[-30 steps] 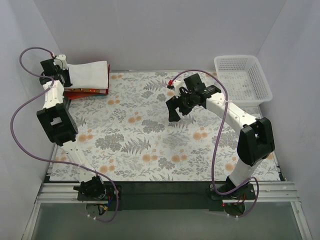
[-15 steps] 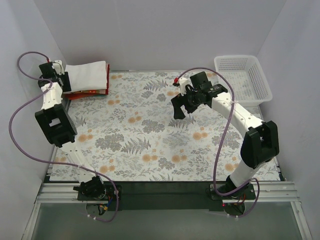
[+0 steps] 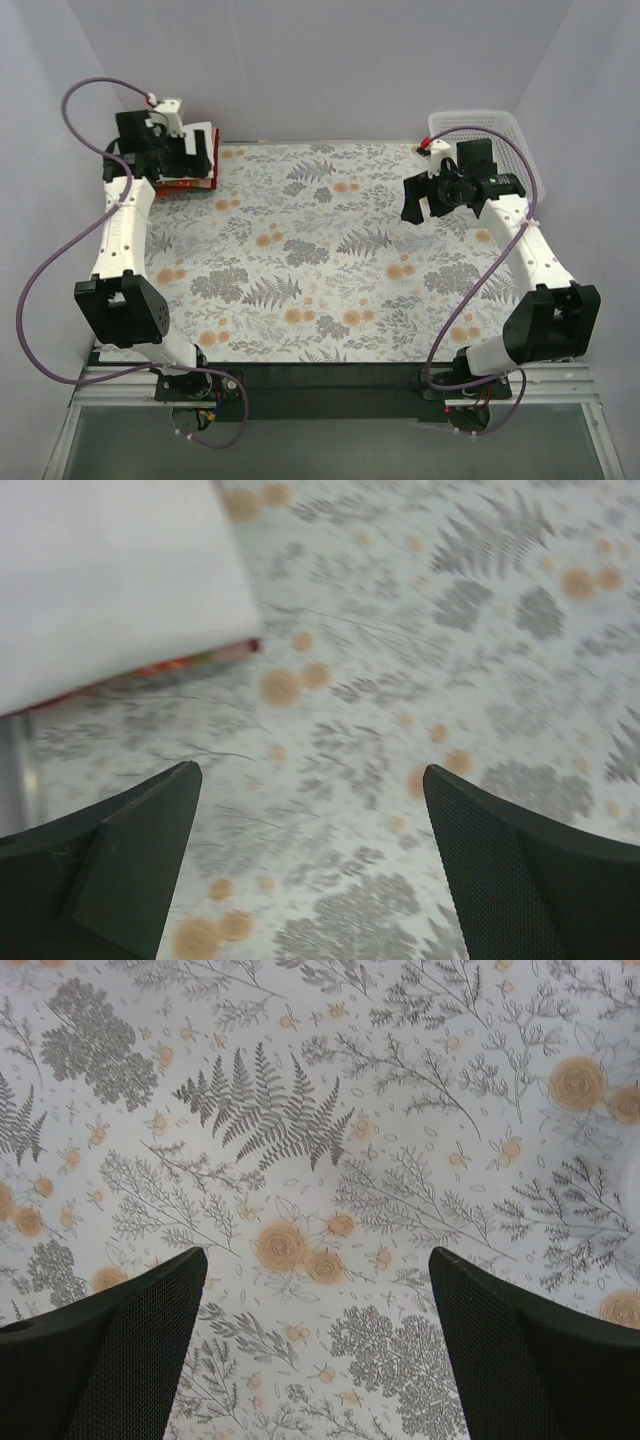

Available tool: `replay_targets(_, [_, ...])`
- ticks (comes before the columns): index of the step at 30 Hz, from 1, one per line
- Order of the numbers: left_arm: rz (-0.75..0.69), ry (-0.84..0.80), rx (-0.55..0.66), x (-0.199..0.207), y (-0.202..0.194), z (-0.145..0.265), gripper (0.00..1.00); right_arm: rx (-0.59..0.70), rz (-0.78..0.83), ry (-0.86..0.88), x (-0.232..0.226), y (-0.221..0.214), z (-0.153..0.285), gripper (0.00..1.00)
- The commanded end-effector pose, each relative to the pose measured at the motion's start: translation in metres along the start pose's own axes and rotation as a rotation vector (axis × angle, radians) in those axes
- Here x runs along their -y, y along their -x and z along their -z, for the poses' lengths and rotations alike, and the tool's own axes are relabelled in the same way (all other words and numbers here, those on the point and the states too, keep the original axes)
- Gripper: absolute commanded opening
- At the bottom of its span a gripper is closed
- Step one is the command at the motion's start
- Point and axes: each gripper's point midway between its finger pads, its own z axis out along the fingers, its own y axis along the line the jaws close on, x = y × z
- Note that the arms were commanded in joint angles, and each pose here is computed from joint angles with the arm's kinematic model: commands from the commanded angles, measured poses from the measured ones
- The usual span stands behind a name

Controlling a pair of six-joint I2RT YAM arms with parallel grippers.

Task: Fold and stack the t-shirts
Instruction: Reset both grippers

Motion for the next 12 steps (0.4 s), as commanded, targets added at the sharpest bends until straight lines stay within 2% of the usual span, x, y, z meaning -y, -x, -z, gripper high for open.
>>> replay_targets(1, [0.032,-0.143,-0.160,0.071,-0.056,0.003,0.93,-0.039,0.025,-0.022,0.004,-0.028,0.009,0.98])
replay_targets(2, [0.042,-0.153,-0.205,0.079,-0.078,0.001,0.94,-0.035,0.039,-0.031,0.003,-0.032,0.014,0.98])
replay_targets(3, [0.010,-0.199,-0.203,0.107,-0.083,0.008,0.94,-0.046,0.055,-0.046,0.006,-0.039,0.015,0.98])
replay_targets(5, [-0.009,-0.229,-0.233,0.127,-0.106,0.008,0.94,-0.069,0.060,-0.050,0.003,-0.059,0.017,0.98])
replay_targets(9, [-0.021,-0.258,-0.238,0.147,-0.122,0.017,0.95,-0.088,0.074,-0.041,-0.003,-0.080,0.018,0.98])
replay_targets(12, [-0.039,-0.241,-0.192,0.144,-0.109,0.025,0.96,-0.085,0.109,-0.063,-0.002,-0.087,0.024,0.98])
